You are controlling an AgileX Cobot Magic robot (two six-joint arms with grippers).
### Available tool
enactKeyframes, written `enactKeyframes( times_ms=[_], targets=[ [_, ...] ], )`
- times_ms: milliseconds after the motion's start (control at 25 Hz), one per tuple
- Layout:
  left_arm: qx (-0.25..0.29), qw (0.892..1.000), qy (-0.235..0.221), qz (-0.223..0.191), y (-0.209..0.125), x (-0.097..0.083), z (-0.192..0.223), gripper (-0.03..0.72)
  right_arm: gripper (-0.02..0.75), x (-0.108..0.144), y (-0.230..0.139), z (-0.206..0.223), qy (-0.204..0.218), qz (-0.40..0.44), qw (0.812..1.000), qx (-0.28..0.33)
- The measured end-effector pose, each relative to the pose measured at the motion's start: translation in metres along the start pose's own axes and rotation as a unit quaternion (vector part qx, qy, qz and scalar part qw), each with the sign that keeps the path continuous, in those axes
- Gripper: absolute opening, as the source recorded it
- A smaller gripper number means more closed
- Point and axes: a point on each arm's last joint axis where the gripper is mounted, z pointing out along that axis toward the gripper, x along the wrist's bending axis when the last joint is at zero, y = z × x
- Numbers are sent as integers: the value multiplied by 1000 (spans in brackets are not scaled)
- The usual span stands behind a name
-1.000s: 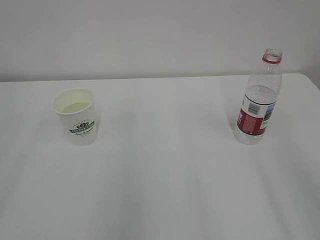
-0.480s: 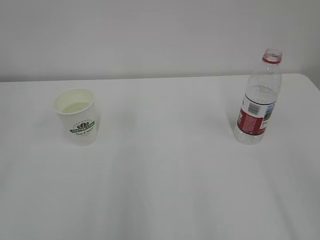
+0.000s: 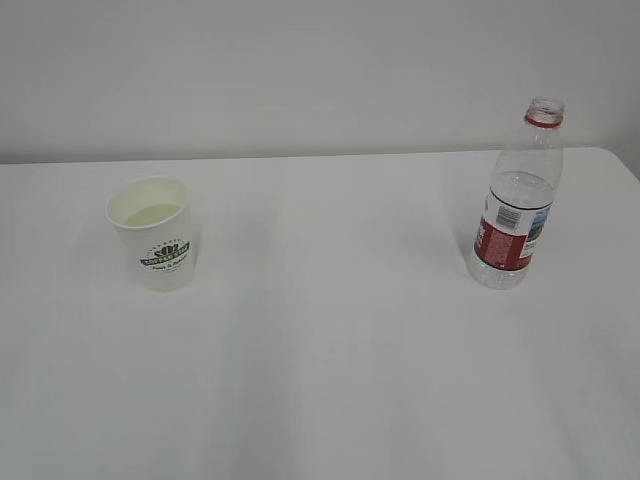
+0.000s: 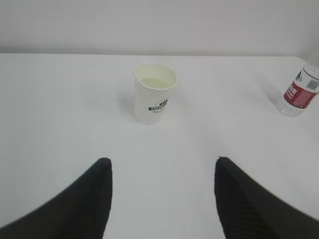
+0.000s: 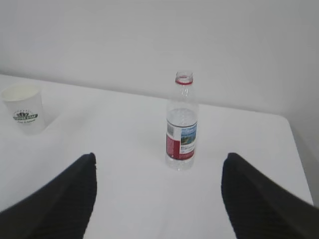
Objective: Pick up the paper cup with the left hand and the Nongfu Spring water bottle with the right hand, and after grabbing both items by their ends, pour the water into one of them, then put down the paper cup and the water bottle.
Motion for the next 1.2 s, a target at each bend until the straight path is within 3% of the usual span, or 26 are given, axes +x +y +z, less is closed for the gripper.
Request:
enactKeyframes(
  times_ms=[440,840,1200],
  targets=[
    [66,998,12,-2,-23,5,-14,462,592,3,-13,-19,16,-4,994,111],
    [81,996,29,4,-25,8,-15,462,593,1,-20,-24,1,-3,991,135],
    [79,994,54,46,-24,13,-15,461,592,-3,-32,-14,-20,-12,986,166]
  ],
)
